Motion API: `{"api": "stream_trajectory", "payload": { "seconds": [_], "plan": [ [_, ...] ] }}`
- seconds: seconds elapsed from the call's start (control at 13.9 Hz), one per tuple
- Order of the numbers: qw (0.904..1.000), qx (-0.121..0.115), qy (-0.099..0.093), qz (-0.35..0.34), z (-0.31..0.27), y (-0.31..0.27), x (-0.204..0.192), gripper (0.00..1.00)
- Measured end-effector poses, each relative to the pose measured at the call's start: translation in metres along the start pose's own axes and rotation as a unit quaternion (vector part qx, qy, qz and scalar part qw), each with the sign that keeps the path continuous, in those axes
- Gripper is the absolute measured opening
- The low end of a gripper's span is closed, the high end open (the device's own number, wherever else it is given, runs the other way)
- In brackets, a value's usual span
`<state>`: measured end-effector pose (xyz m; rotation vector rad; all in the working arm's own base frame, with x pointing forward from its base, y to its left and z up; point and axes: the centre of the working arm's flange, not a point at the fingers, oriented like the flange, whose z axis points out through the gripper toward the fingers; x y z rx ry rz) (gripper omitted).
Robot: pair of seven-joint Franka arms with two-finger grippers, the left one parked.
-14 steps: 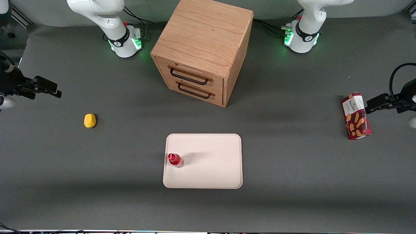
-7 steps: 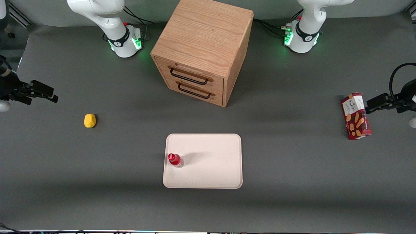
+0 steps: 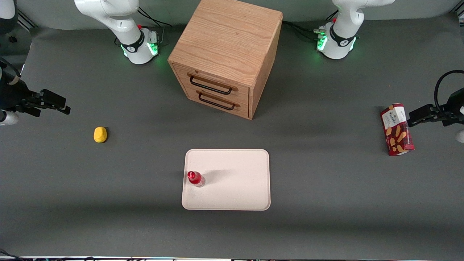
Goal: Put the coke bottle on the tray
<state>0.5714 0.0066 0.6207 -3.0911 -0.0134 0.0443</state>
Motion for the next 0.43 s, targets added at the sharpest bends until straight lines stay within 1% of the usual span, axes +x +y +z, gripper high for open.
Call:
{"api": "stream_trajectory", "payload": {
  "seconds": [0.43],
  "plan": [
    [1.0,-0.003,-0.003,0.001,0.0031,0.0017,0.0018,1.0]
  ]
}}
